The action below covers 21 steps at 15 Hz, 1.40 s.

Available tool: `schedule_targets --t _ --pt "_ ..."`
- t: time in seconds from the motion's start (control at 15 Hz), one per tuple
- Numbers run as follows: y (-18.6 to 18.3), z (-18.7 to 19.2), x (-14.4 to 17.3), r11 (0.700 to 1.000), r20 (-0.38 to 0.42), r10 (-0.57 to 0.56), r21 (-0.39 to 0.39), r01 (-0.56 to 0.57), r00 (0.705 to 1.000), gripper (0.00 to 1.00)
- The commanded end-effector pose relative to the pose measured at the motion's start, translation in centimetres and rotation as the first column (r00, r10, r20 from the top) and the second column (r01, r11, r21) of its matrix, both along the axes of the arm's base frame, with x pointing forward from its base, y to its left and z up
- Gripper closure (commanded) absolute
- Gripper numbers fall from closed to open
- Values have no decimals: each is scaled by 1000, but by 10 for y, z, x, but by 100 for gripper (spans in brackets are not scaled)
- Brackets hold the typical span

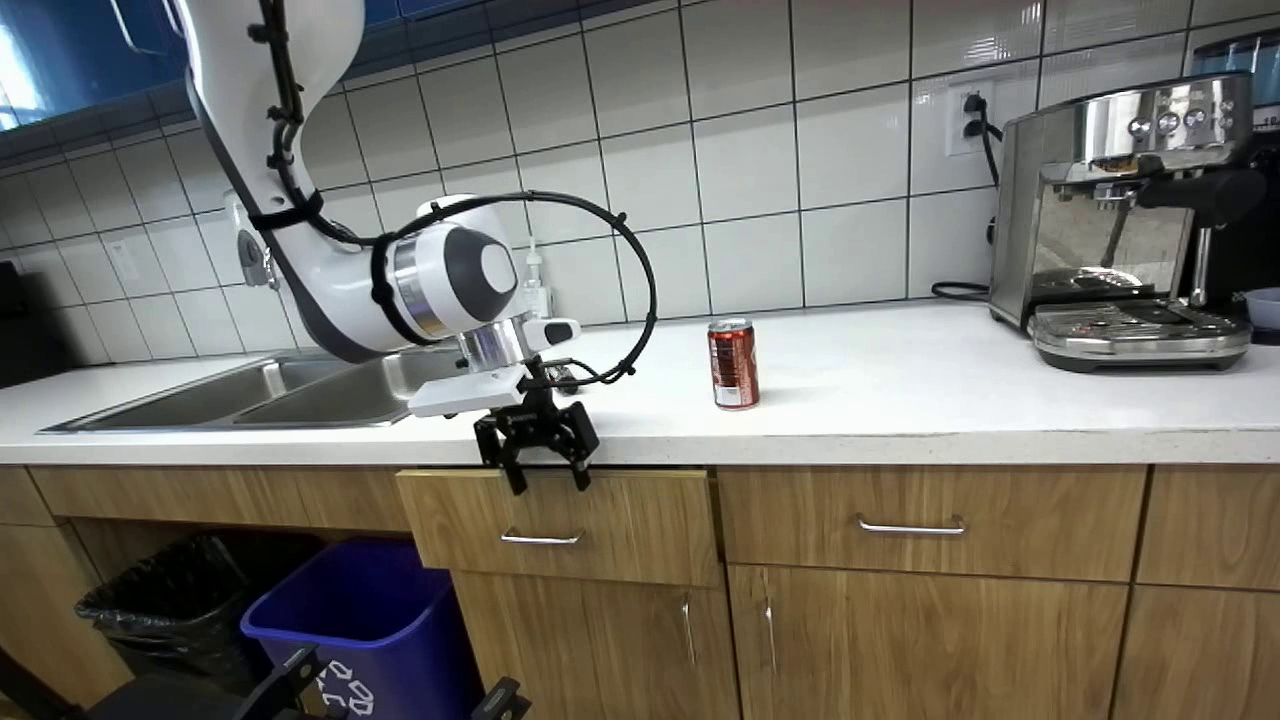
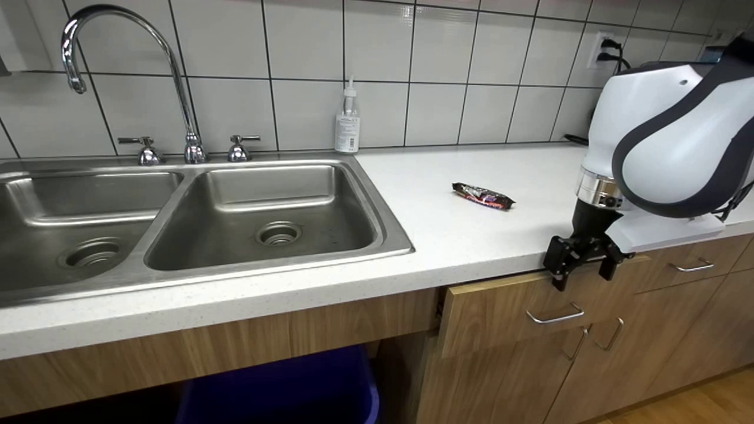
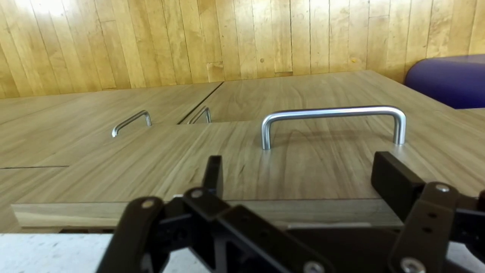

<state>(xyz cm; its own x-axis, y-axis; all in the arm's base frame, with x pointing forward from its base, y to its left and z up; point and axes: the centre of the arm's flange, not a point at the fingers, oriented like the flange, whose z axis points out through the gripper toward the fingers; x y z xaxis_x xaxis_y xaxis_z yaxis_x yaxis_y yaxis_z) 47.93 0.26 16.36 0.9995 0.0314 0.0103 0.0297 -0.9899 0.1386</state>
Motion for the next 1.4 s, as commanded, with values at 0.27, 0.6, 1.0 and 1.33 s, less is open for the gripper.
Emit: schedule_targets --t 0.27,0.6,1.0,1.33 --pt "-5 10 -8 999 14 -47 24 47 999 0" --pt "-7 18 -39 998 -11 -60 28 60 998 0" --pt "-4 45 -91 998 -67 -49 45 53 997 0" --pt "0 77 -133 997 -105 -60 33 64 993 0"
